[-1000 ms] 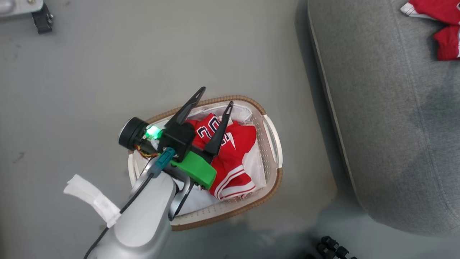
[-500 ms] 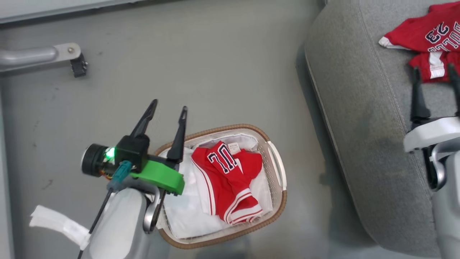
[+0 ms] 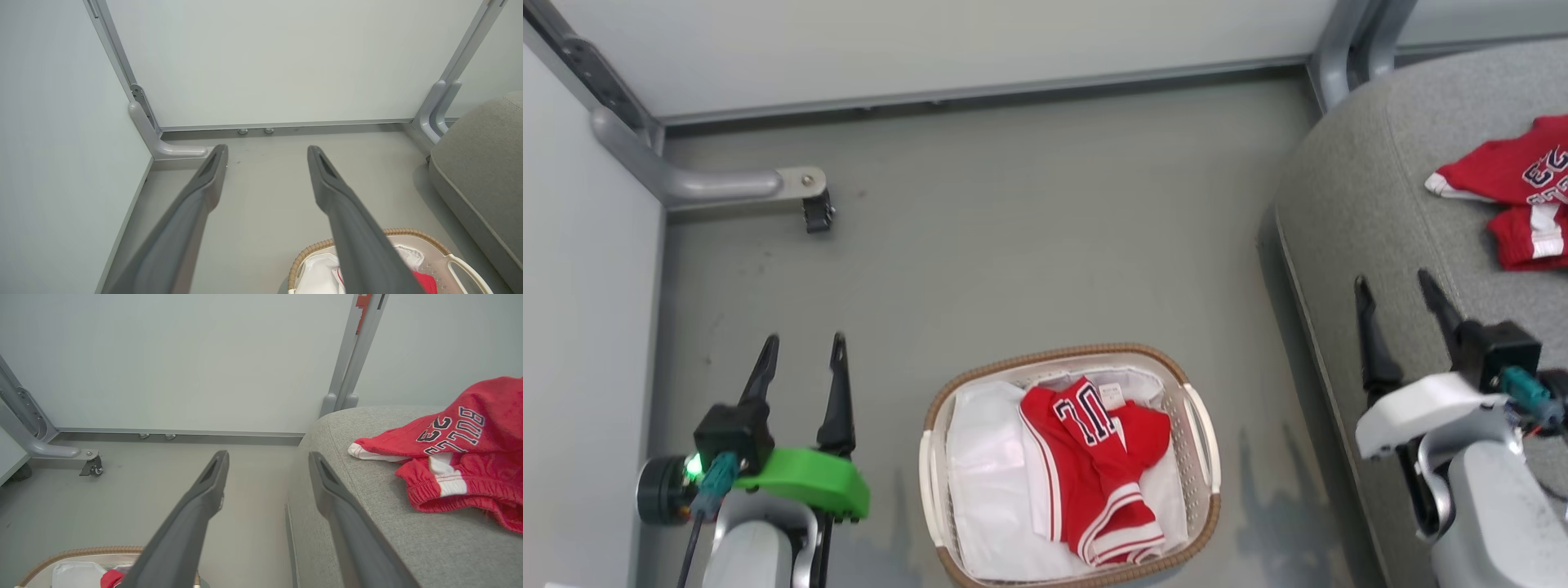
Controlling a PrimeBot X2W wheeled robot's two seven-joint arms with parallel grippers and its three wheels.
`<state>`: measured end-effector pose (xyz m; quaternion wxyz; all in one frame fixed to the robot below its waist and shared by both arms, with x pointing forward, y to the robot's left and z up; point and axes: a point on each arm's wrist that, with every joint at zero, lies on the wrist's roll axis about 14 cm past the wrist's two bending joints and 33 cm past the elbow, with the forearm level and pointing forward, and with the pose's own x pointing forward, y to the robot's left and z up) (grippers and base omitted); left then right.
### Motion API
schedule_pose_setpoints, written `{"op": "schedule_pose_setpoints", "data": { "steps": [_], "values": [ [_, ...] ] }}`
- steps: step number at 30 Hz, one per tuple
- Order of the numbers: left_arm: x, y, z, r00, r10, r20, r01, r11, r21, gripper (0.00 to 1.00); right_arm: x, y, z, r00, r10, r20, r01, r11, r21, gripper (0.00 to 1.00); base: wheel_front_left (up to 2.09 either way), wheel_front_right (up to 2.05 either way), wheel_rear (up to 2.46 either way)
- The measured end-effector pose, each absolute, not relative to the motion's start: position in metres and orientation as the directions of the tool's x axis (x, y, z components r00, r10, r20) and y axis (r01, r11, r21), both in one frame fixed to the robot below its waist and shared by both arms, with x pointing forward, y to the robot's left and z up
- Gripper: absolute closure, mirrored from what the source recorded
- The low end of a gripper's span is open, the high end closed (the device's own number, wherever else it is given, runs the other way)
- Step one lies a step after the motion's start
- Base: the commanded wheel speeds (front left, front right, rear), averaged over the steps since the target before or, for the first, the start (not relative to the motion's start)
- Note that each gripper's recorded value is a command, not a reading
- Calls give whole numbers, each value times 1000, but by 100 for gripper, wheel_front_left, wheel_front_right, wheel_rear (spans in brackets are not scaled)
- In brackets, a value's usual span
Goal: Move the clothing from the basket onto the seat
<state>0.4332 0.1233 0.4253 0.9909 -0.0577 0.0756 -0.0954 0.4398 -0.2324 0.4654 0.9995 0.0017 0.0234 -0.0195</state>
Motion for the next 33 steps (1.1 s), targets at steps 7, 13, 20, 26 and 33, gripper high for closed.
{"op": "schedule_pose_setpoints", "data": {
  "steps": [7, 13, 20, 26, 33],
  "values": [
    [397, 153, 430, 983, -114, -147, 97, 989, -113, 0, 409, -206, 459, 997, 10, -72, -7, 999, 45, 0, 0, 0, 0],
    [374, 164, 440, 989, -79, -122, 63, 989, -132, 0, 393, -197, 465, 998, 33, -59, -30, 998, 51, 0, 0, 0, 0],
    [363, 160, 438, 988, -88, -129, 67, 985, -159, 0, 388, -191, 465, 997, 44, -57, -40, 997, 63, 0, 0, 0, 0],
    [372, 130, 425, 969, -182, -165, 151, 972, -179, 0, 405, -187, 473, 998, 60, -30, -58, 997, 56, 0, 0, 0, 0],
    [399, 77, 402, 914, -339, -223, 286, 928, -238, 0, 448, -177, 497, 994, 93, 55, -95, 994, 47, 0, 0, 0, 0]
  ]
}}
